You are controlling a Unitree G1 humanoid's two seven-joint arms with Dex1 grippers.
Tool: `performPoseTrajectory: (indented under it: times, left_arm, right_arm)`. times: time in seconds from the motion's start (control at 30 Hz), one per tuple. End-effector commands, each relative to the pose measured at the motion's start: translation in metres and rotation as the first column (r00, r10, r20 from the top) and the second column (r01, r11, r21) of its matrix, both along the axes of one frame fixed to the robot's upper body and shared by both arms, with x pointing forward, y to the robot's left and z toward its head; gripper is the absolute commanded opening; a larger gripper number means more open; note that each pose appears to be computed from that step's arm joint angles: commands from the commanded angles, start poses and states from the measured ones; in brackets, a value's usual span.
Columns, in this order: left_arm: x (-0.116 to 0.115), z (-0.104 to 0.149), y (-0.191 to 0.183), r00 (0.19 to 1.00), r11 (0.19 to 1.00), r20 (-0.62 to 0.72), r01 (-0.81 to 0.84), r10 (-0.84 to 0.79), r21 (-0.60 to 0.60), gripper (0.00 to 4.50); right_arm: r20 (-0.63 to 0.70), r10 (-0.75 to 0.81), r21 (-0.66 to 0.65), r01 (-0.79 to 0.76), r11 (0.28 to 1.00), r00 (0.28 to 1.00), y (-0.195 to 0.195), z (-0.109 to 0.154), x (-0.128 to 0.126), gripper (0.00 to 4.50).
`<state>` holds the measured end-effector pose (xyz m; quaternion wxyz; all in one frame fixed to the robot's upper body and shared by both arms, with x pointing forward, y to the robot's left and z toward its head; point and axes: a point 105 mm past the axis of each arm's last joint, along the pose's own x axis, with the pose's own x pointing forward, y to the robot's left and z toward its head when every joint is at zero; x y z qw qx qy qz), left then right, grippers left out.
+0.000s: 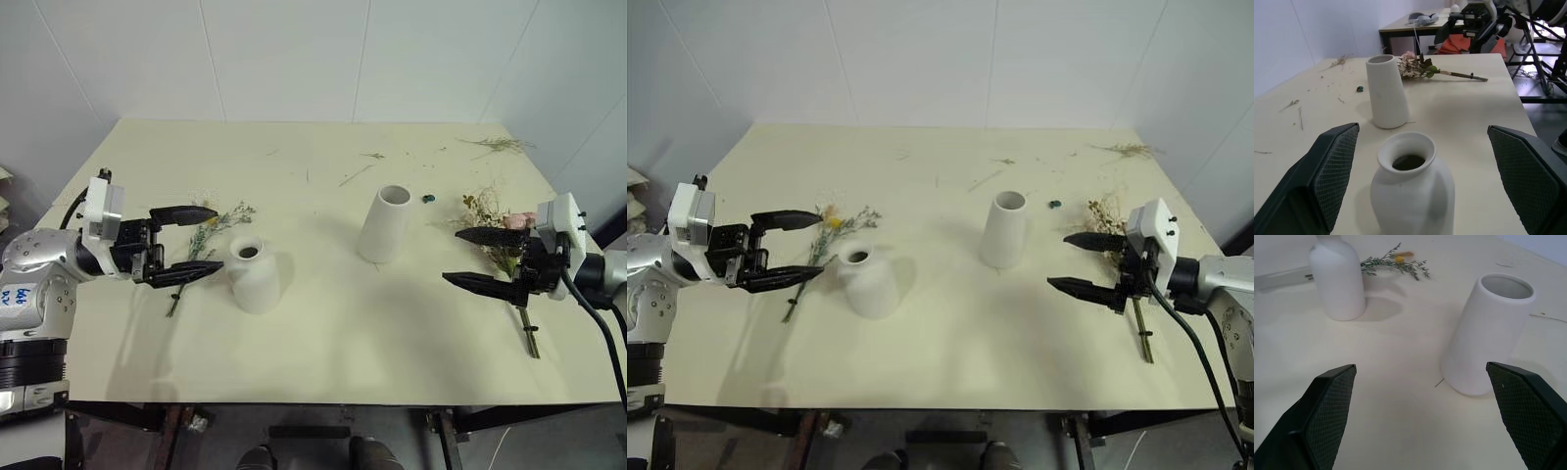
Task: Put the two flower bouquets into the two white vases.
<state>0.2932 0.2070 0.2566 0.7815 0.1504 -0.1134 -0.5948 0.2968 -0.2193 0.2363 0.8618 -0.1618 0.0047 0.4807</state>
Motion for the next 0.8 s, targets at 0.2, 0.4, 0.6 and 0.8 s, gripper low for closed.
performPoseTrajectory:
  times: [0.2,0.4,0.6,0.8]
  left_arm:
    - [-0.009,0.013,-0.011,0.998,0.999,0.064,0.023,-0.021,-0.034,4.49]
    - [-0.012,0.02,-0.024,0.994,0.997,0.084,0.076,-0.073,-0.028,4.49]
    - [-0.014,0.03,-0.029,0.991,0.997,0.116,0.071,-0.068,-0.019,4.49]
    - [-0.019,0.033,-0.03,0.991,0.998,0.123,0.058,-0.056,-0.014,4.49]
  right_arm:
    - [0.01,-0.126,-0.032,0.126,0.992,0.992,-0.025,0.007,0.01,4.5]
    - [-0.187,-0.6,-0.305,0.534,0.789,0.778,-0.098,-0.009,0.034,4.5]
    - [-0.396,-0.728,-0.339,0.648,0.682,0.56,-0.124,-0.029,0.037,4.5]
    - [-0.522,-0.698,-0.33,0.638,0.696,0.491,-0.112,-0.049,0.048,4.5]
